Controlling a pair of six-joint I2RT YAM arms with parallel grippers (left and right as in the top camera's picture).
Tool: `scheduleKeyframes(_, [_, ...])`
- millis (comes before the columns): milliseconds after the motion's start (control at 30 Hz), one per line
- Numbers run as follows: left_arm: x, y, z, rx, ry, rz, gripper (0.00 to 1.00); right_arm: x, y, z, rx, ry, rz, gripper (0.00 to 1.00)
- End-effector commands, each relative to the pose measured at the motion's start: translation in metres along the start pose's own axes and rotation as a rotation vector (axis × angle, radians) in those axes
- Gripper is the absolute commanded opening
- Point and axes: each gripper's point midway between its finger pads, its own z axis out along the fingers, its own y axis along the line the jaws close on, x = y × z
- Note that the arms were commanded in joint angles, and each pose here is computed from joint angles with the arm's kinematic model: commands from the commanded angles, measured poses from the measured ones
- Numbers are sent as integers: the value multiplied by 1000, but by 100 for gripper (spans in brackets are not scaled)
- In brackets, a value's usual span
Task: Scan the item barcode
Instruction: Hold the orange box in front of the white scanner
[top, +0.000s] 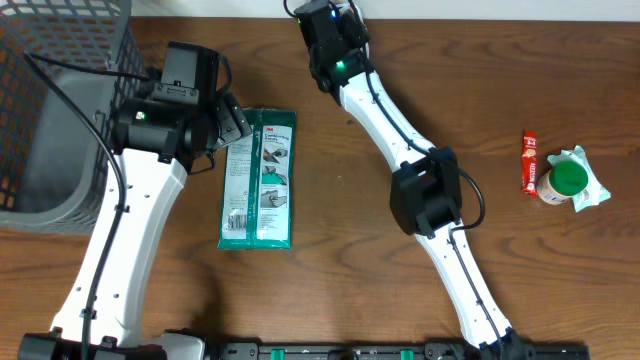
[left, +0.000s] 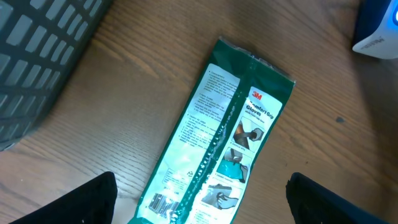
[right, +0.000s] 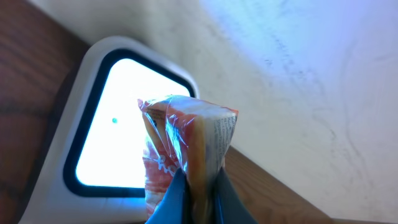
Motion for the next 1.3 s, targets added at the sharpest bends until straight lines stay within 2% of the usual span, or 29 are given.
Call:
scheduleKeyframes(0, [-3,2,-3,-7,-15,2,88,1,3,0,-9,-1,-61,1])
scheduleKeyframes(333, [-3,2,-3,-7,-15,2,88,-8,-10,-1,56,-22,-118,1])
scheduleKeyframes(533, [-3,2,-3,-7,-14,2,88,-8,4,-1,-12,-36,-137,1])
scheduleKeyframes(1267, [-3,2,-3,-7,-15,2,88,1,-8,9,-20,-21,-73,1])
